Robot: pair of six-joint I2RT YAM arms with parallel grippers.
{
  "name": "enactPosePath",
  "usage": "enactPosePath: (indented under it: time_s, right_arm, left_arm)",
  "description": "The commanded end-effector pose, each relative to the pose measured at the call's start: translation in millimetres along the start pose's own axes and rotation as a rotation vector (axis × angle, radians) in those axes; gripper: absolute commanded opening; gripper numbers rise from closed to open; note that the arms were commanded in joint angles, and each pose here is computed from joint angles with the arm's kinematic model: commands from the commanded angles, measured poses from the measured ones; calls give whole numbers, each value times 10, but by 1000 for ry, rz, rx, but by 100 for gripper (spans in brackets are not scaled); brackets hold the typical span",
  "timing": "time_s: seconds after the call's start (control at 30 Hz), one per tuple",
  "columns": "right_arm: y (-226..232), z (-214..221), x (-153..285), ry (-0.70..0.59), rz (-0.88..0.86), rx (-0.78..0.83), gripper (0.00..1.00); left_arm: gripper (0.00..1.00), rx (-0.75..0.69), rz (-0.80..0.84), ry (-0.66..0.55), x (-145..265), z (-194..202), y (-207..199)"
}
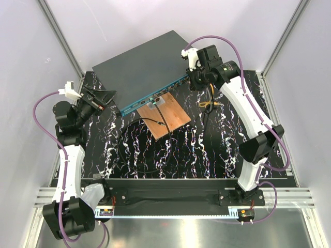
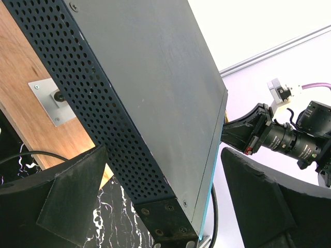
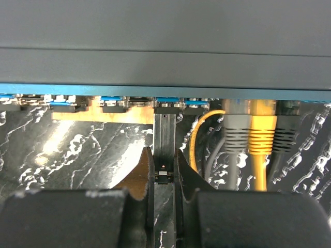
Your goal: Insert the plug into the switch port
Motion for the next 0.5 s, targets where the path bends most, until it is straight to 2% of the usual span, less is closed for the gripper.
enactPosePath:
  time_s: [0.0,0.47]
  right_arm:
    - [211,-122,238,-111,-99,41,0]
    - [173,-173,207,-128,-62,50,0]
  left_arm:
    - [99,-65,62,-30,40,-54,-109]
    - [99,-75,70,-34,47,-69,-138]
Point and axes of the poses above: each gripper's point midway between its finger pads, its own x axis back along the fingers, its own y axis along the line the jaws close on, z = x × y, the point moved 10 cm from there along x, back along the fingers, and after that the axes turned 5 degrees about -x, right-handed, at the moved point
